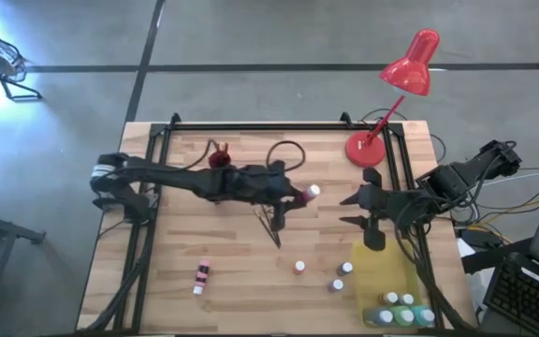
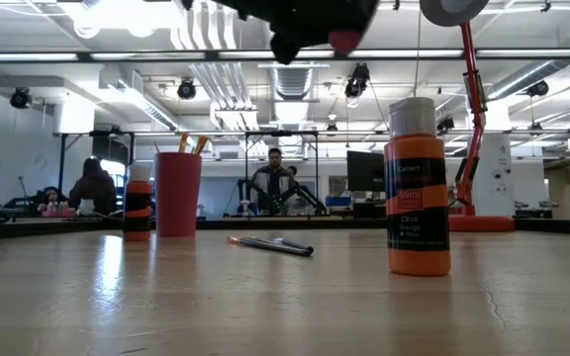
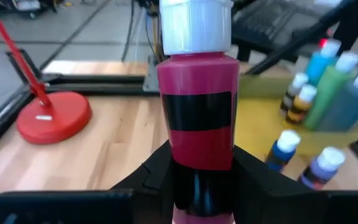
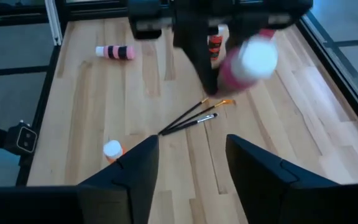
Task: Pick & Place Paint Supplies
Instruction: Put the dark pink paint bottle into the yellow bin
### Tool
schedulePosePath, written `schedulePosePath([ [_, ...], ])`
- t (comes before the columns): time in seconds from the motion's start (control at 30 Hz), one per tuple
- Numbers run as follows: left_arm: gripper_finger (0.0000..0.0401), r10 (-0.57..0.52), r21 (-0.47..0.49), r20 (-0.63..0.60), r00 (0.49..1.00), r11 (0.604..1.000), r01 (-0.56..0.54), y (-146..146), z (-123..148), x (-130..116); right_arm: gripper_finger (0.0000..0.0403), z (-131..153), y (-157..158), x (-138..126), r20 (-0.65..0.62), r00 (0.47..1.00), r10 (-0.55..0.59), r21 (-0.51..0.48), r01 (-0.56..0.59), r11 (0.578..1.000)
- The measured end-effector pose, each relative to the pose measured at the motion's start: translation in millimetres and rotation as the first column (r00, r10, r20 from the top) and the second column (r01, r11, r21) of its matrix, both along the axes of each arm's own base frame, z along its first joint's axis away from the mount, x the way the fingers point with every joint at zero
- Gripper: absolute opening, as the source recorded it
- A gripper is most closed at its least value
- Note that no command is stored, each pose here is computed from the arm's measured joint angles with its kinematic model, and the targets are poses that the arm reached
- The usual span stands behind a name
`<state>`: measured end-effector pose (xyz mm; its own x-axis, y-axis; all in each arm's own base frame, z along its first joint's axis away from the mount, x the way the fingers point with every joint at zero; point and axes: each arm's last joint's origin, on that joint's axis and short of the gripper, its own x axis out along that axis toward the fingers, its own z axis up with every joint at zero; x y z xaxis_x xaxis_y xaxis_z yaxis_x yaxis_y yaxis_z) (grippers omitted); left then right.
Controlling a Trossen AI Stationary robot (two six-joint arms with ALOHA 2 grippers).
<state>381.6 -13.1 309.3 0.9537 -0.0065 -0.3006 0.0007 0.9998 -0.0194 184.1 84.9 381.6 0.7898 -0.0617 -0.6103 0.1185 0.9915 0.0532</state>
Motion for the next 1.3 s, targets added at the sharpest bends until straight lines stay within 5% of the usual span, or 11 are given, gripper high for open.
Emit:
schedulePosePath([
  [0.43, 0.0109, -0.145, 0.088, -0.147, 0.978, 0.983, 0.159, -11, 1, 50, 0.0226, -1, 0, -1, -0.01, 1.0, 0.003, -0.011, -0.003, 1.0],
  [1.0, 0.0109, -0.191, 0.199, -0.091, 0.977, 0.958, 0.206, -17, 24, 56, 0.0254, -2, -1, -1, -0.025, 1.0, 0.0, -0.018, -0.001, 1.0],
  [1.3, 0.0109, -0.191, 0.206, -0.082, 0.978, 0.957, 0.205, -17, 25, 57, 0.0237, -3, 0, 1, -0.027, 1.0, -0.002, -0.02, 0.002, 1.0],
])
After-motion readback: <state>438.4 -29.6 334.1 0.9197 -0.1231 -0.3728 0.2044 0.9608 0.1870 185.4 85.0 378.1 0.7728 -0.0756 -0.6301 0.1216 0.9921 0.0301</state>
